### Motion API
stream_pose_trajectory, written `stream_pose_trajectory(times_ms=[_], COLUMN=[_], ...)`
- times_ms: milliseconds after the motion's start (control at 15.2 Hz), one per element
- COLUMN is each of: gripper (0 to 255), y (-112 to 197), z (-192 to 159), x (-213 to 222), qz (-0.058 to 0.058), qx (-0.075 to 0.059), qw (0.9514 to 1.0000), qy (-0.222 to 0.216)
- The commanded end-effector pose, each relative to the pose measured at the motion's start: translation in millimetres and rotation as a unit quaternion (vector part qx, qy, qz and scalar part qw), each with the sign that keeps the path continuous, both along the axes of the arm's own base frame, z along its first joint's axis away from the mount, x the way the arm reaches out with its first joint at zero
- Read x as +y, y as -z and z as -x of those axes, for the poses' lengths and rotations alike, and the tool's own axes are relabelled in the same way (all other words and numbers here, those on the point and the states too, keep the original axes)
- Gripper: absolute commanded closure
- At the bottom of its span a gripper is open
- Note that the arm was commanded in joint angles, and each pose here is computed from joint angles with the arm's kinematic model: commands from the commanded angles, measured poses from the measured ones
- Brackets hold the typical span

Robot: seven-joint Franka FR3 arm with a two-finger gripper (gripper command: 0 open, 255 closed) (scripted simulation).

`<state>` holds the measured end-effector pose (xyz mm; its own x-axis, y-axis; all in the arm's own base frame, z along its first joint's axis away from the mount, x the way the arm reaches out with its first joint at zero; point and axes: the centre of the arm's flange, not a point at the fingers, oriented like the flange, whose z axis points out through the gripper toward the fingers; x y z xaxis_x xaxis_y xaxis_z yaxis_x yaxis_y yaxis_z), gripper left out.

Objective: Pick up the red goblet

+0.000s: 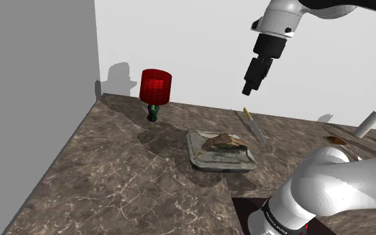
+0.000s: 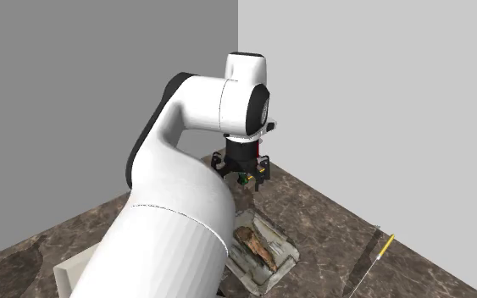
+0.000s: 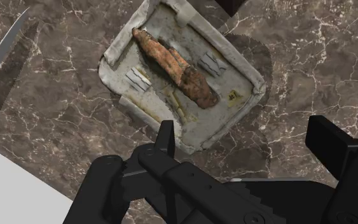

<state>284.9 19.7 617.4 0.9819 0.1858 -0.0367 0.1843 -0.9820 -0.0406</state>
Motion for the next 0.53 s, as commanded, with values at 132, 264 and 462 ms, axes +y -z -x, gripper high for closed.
stream_pose_trajectory(times_ms=[132,264,462], gripper=[0,0,0], y=[6,11,20], z=[-25,-51,-89], x=[1,2,4], qz=[0.002,0.004,0.007], qx=[-0.001,-0.003,-0.005], qw=[1.0000,1.0000,0.9999], qy=[-0.002,-0.005,-0.008])
